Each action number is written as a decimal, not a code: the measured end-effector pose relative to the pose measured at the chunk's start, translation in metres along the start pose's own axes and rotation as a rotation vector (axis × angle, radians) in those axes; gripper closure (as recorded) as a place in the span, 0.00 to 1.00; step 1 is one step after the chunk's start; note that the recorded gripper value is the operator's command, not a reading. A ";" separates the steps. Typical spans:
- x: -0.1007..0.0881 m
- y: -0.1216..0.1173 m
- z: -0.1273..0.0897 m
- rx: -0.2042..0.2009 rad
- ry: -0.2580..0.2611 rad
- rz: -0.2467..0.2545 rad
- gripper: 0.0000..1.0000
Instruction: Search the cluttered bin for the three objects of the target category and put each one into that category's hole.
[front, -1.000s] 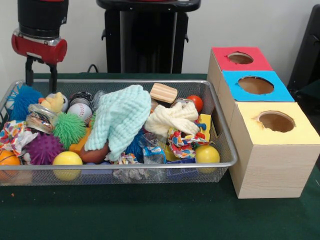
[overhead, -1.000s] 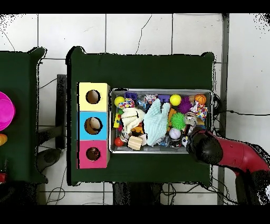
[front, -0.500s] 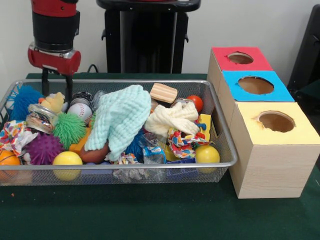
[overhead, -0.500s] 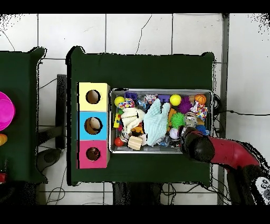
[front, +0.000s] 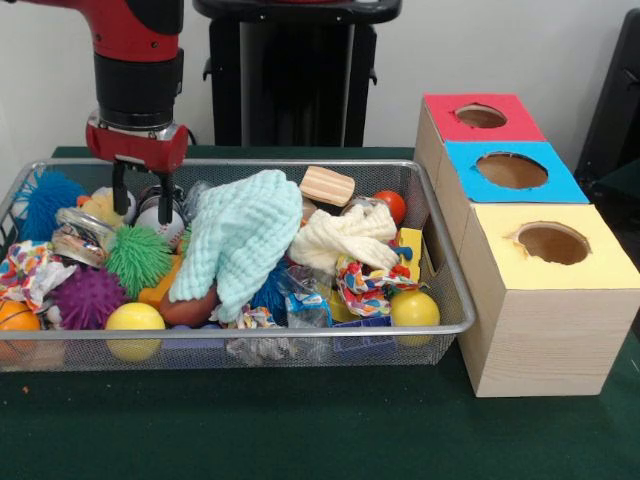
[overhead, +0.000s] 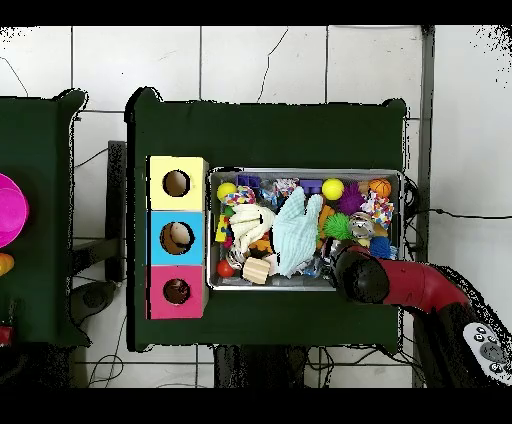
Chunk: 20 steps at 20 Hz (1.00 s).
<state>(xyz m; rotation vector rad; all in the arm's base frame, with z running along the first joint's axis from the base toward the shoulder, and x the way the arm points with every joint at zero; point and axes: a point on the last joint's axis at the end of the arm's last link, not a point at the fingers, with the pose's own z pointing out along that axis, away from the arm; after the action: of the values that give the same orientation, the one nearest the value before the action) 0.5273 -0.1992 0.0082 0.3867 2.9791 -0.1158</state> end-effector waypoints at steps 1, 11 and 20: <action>0.002 0.000 0.003 -0.002 0.001 0.002 0.00; 0.003 -0.031 0.006 -0.008 -0.006 0.065 0.00; -0.003 -0.066 -0.001 -0.029 -0.037 0.138 0.00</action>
<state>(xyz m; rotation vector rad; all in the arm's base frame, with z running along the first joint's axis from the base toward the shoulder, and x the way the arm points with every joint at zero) 0.5135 -0.2635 0.0132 0.5783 2.9032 -0.0645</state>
